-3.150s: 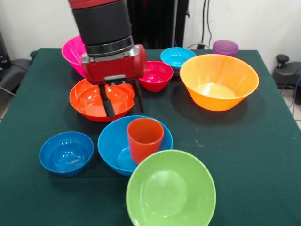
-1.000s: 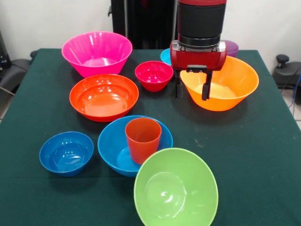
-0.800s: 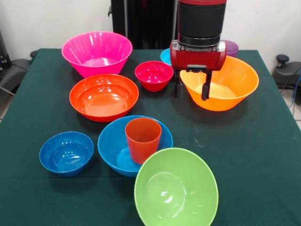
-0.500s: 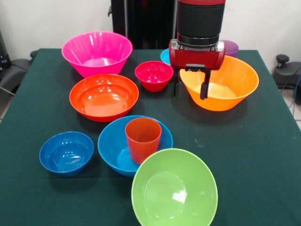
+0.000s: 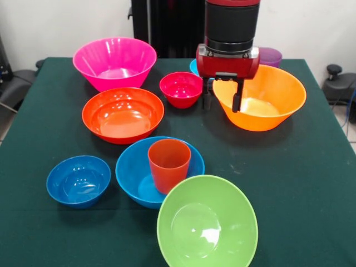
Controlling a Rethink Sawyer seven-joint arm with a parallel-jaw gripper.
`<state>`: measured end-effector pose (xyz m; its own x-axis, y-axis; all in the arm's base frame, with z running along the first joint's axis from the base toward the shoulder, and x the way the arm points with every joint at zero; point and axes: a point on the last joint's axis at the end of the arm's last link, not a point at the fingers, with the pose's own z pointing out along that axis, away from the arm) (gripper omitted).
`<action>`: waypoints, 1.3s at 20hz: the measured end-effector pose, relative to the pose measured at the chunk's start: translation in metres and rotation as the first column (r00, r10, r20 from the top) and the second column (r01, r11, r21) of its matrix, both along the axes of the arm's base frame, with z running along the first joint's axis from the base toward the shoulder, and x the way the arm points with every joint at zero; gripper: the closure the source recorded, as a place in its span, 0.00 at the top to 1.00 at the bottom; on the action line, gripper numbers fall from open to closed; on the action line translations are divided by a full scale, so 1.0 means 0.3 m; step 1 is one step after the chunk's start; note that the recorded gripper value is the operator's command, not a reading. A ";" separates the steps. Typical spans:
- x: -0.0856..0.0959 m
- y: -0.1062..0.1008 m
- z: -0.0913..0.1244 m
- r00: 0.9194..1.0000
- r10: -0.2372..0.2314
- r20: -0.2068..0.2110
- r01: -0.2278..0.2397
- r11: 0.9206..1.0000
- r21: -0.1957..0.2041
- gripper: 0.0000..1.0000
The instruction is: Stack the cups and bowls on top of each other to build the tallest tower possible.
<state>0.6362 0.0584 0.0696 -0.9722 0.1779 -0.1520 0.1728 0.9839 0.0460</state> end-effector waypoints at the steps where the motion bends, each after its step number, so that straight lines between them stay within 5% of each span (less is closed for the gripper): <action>1: -0.015 -0.008 -0.008 1.000 -0.004 -0.001 0.004 1.000 0.004 1.00; 17: -0.117 -0.182 -0.090 0.995 -0.099 -0.015 0.099 0.994 0.036 1.00; 26: -0.132 -0.170 -0.147 0.995 -0.103 -0.013 0.103 0.993 0.053 1.00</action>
